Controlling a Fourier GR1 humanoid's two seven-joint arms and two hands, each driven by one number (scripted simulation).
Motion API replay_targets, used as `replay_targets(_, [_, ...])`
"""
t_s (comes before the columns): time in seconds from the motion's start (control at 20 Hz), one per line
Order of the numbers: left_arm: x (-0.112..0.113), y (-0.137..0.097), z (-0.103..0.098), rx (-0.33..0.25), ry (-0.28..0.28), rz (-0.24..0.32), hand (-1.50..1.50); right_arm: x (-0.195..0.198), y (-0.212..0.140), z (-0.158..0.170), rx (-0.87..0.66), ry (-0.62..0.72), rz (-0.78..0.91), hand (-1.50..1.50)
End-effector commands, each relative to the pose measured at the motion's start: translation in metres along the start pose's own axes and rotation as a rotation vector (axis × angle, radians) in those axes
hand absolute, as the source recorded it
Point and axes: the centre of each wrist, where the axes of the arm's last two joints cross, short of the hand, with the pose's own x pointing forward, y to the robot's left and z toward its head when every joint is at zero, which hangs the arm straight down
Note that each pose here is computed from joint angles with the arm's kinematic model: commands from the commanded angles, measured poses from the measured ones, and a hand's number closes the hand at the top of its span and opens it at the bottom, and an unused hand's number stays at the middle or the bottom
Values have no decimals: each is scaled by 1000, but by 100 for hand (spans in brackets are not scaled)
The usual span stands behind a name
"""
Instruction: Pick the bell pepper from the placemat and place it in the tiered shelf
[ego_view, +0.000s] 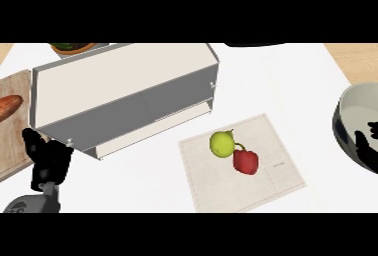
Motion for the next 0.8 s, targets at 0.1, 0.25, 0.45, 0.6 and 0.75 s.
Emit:
replay_targets(0.1, [-21, 5, 7, -76, 118, 33, 0, -20, -31, 100, -25, 6, 27, -150])
replay_targets(0.25, [-5, -7, 9, -122, 112, 11, 0, 5, -21, 124, 75, -15, 25, -150])
replay_targets(0.45, [-9, -19, 15, -136, 98, 7, 0, 45, -36, 145, 195, -5, 64, -150])
replay_targets(0.6, [-3, -14, 7, -155, 91, 7, 0, 77, -28, 145, 259, 23, 99, -150])
replay_targets(0.75, [-11, -19, 13, -173, 105, -4, 0, 98, -20, 146, 265, 71, 185, -150])
